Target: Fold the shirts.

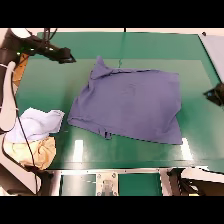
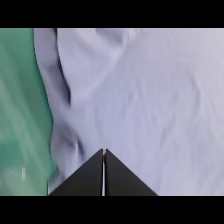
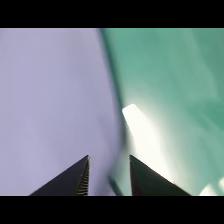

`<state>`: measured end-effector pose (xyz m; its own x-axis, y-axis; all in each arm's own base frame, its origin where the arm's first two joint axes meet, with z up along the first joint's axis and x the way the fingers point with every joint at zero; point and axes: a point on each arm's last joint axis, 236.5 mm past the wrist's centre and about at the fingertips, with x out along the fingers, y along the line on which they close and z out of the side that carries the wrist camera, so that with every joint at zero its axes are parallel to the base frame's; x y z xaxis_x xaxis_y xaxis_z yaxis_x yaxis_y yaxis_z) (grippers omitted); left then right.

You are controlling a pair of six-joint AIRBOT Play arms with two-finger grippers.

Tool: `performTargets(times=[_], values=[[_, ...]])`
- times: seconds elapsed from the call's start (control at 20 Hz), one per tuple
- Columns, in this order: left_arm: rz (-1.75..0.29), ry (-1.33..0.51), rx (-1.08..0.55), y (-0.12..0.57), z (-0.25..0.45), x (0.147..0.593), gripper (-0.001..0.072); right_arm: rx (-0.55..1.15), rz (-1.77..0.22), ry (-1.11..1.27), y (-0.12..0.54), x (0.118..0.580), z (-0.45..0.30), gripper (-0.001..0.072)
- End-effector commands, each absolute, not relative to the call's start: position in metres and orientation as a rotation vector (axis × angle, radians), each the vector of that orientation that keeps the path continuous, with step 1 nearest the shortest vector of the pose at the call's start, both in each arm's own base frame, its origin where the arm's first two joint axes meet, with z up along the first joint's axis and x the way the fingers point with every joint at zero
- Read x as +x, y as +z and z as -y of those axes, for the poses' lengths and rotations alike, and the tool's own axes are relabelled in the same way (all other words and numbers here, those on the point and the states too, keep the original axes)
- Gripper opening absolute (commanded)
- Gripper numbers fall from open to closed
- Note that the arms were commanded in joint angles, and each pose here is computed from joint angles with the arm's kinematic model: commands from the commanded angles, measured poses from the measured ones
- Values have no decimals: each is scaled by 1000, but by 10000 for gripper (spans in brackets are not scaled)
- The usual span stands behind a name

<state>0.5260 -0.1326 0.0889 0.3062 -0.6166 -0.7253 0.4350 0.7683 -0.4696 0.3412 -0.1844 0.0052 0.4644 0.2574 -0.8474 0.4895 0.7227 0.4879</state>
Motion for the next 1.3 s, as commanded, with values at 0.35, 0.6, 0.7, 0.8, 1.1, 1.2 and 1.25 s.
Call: performTargets(times=[0.35,0.6,0.7,0.8,1.1,1.2,1.25], values=[[-1406,-803,-370,18,99,442,17,821,-1562,-38,-94,189,82,411],[-1415,-808,-373,14,99,438,18,738,-1614,28,-109,193,56,410],[-1416,-809,-372,14,99,438,18,704,-1641,69,-110,194,46,384],[-1425,-814,-373,14,99,436,18,674,-1661,122,-106,192,39,278],[-1446,-755,-341,15,89,433,17,593,-1497,19,-79,247,83,15],[-1430,-685,-307,22,80,436,17,602,-1396,-101,-71,270,113,14],[-1414,-665,-303,28,79,433,17,609,-1355,-147,-69,277,125,14]])
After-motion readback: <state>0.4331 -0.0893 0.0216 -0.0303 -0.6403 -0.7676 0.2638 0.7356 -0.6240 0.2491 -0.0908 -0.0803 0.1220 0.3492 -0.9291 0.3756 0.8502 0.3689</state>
